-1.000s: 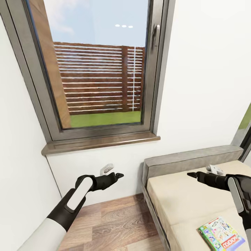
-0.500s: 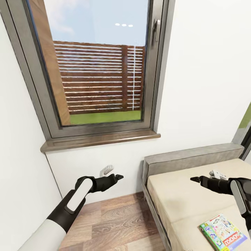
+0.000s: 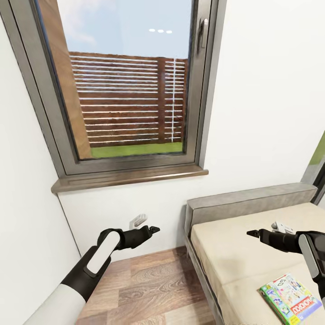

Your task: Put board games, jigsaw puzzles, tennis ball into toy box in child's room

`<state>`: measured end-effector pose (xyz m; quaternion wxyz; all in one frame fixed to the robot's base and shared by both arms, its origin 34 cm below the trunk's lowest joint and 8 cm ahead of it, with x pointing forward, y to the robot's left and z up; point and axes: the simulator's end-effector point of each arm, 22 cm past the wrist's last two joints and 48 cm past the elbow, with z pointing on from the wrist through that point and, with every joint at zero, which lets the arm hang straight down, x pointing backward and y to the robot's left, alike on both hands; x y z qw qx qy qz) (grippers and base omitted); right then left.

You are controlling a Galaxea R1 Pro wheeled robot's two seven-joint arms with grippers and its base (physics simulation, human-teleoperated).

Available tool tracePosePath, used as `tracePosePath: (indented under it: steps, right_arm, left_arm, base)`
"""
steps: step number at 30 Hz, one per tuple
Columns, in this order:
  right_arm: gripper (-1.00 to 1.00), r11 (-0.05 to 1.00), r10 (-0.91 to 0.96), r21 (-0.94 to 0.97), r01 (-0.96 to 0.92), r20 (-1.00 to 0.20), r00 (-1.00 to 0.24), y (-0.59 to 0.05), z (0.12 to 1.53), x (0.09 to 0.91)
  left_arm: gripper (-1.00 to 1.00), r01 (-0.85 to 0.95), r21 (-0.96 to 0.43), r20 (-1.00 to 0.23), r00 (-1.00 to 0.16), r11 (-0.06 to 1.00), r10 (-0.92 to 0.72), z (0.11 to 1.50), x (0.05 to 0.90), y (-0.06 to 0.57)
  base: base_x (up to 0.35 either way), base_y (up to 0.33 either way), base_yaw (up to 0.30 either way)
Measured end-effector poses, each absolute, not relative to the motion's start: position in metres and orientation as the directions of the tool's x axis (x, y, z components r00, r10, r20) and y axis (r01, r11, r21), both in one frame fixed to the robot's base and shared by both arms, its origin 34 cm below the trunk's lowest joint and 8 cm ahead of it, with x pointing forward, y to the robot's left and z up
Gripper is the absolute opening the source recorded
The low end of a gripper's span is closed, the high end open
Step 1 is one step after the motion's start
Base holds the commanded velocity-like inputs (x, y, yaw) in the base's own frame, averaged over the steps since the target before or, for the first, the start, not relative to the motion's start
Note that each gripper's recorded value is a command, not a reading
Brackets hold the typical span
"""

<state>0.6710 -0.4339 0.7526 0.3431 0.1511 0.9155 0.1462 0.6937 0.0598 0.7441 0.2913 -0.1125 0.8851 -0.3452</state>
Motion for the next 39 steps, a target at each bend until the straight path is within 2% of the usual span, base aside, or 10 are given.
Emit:
tracePosePath:
  steps: [20, 39]
  right_arm:
    - [1.00, 0.915, 0.376, 0.357, 0.188, -0.587, -0.717, -0.446, 0.716, 0.664]
    - [1.00, 0.916, 0.376, 0.353, 0.190, -0.590, -0.715, -0.449, 0.701, 0.662]
  left_arm:
    - [1.00, -0.001, -0.676, -0.435, -0.806, 0.737, -0.400, 0.703, 0.688, 0.060]
    - [1.00, -0.001, -0.678, -0.433, -0.807, 0.735, -0.401, 0.687, 0.685, 0.059]
  base:
    - [0.000, 0.000, -0.028]
    - [0.000, 0.000, -0.225]
